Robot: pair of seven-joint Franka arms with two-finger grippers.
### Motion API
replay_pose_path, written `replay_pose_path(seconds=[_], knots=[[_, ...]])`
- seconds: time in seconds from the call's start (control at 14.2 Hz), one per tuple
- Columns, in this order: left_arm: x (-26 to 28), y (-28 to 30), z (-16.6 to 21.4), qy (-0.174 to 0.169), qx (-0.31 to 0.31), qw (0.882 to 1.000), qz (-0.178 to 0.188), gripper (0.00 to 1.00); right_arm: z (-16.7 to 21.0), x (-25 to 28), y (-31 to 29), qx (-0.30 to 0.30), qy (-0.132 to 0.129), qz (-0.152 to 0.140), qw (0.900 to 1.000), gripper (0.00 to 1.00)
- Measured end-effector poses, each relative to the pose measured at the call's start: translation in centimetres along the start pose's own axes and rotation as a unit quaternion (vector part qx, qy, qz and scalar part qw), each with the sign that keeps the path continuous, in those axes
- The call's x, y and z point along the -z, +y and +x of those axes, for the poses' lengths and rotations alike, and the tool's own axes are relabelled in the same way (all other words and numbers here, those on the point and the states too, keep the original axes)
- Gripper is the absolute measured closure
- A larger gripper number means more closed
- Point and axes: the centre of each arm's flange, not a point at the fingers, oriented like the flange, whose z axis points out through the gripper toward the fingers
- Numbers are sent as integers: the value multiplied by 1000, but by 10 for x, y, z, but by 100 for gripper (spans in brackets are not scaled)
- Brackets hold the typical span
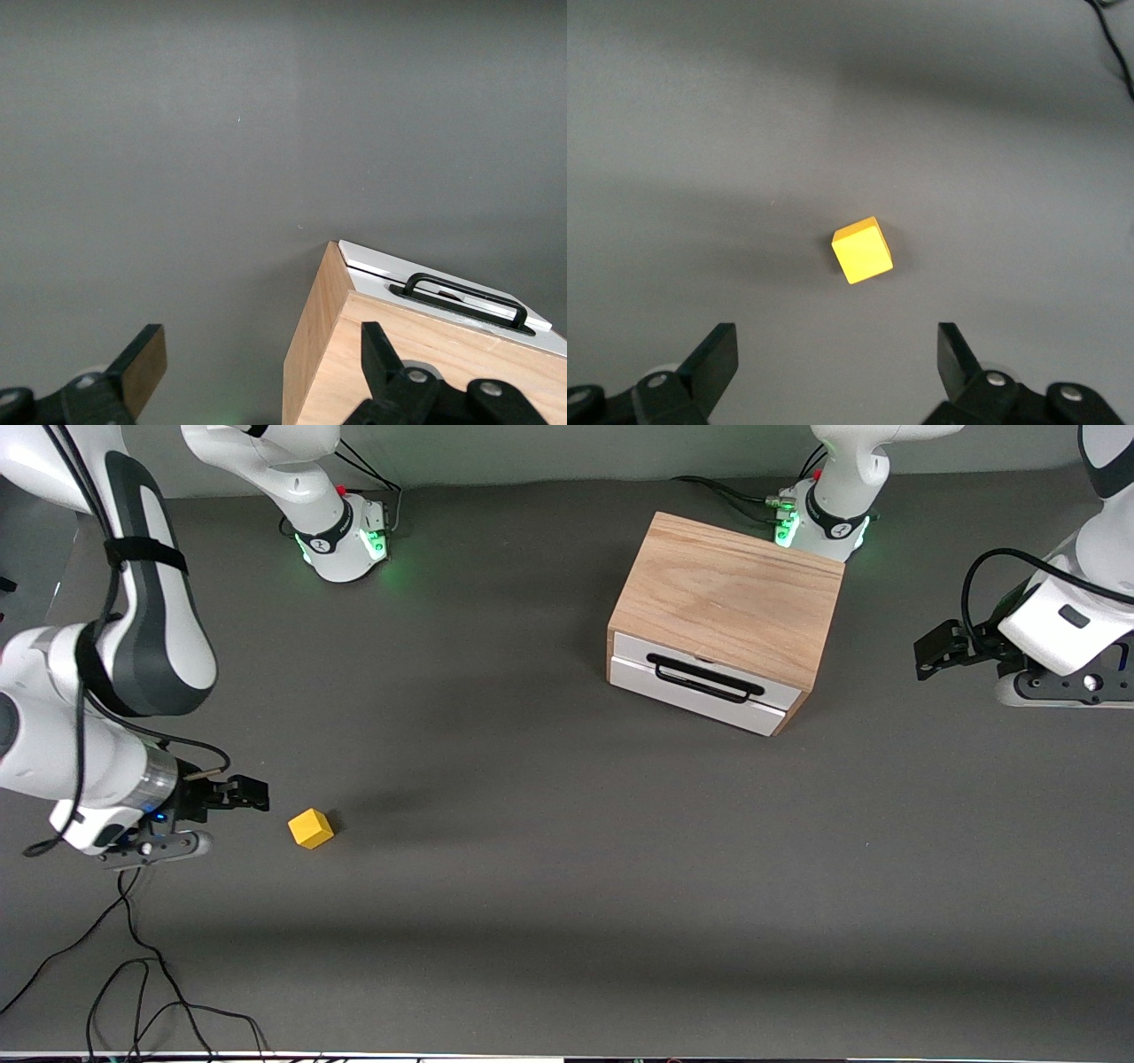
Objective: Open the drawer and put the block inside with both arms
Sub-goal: 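Reach the right gripper to the yellow cube while the left gripper reaches the drawer, then lower the right gripper around the cube while the left gripper hooks the handle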
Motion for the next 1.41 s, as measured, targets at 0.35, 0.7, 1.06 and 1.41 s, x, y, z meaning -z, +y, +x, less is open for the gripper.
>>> replay_pose_path(seconds=[0.35, 0.7, 1.06, 1.41], knots=[[-10, 22, 1, -9, 54, 999, -1, 2, 4, -31, 7, 33, 14, -4, 999, 0], [-47, 83, 7, -39, 135, 990, 11, 2, -11, -73, 26, 63, -5, 3, 998, 0], [-111, 140, 15, -85, 276, 956, 43, 2, -9, -110, 38, 51, 3, 12, 999, 0], [-166, 179, 21, -112, 365, 922, 70, 2, -3, -145, 29, 66, 4, 11, 998, 0]])
